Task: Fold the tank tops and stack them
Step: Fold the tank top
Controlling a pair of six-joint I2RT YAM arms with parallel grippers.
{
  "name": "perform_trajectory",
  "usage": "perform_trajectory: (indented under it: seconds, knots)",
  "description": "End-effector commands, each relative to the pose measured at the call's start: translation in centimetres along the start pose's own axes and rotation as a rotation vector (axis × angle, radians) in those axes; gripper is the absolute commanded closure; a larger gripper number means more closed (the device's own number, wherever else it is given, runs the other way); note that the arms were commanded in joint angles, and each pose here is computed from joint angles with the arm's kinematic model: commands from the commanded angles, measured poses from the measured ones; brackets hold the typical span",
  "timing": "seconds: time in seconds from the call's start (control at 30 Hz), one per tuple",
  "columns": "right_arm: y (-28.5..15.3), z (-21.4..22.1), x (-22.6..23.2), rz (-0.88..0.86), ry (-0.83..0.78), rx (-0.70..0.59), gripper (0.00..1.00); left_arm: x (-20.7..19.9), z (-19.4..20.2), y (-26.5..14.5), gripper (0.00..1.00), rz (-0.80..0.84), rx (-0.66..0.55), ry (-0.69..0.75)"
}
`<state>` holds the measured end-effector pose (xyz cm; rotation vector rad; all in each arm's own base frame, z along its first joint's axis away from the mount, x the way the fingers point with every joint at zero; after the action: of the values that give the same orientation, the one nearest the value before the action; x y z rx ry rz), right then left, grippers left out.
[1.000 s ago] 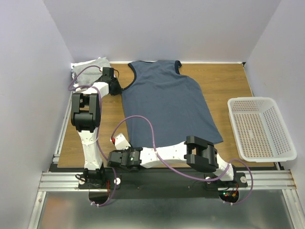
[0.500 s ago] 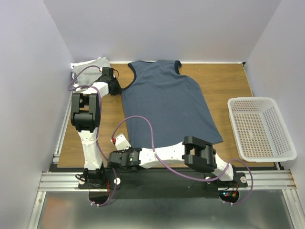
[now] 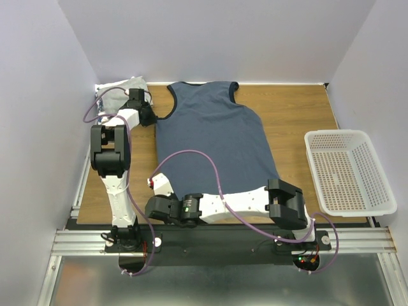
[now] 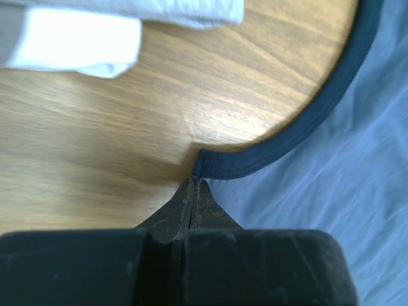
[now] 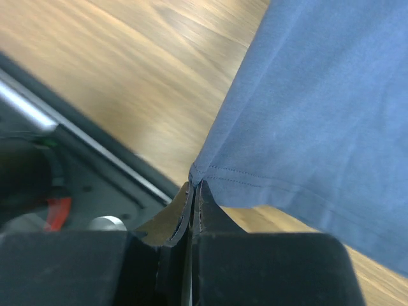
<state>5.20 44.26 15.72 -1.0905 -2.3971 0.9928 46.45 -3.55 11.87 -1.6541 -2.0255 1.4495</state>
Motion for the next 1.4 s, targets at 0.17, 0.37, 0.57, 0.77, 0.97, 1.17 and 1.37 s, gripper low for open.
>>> perform_trajectory:
  seconds: [0.17, 0.37, 0.57, 0.77, 0.97, 1.17, 1.37]
  knots:
    - [-3.6, -3.2, 3.6, -0.287, 0.061, -0.087, 1.0, -0.9, -5.2, -6.1, 1.0, 0.034, -0.247, -0.047]
    - [-4.6, -3.8, 3.5, -0.321, 0.088, -0.105, 1.0, -1.8, -6.2, -7.4, 1.0, 0.066, -0.291, -0.06]
    - [-5.2, -3.0, 1.7, -0.334, 0.152, -0.085, 0.99, -2.1, -5.1, -5.3, 1.0, 0.068, -0.241, -0.052]
    - [-6.1, -1.8, -1.4, -0.324, 0.226, -0.083, 0.99, -3.7, -2.4, -3.0, 1.0, 0.082, -0.189, -0.045]
    - [-5.7, 0.5, -4.4, -0.311, 0.291, -0.049, 0.99, -5.8, -1.5, -2.4, 1.0, 0.105, -0.186, -0.025]
    - [-5.6, 2.5, -5.8, -0.291, 0.323, -0.027, 0.99, -6.9, -0.6, -1.5, 1.0, 0.089, -0.192, -0.009]
    - [-5.4, 4.0, -6.6, -0.271, 0.362, -0.014, 0.99, -8.8, 0.3, -1.3, 1.0, 0.11, -0.194, 0.035]
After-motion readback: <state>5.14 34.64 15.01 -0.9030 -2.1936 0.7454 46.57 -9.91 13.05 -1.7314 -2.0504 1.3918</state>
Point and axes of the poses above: each gripper's point midway between its finger pads, its own y axis out along the fingers, its own x axis along the line the jaws close on, z = x × y, the point moved 10 cm from there along -y, back along the fingers, and after that the axes turned 7 degrees about -y, right-handed, at the moved point
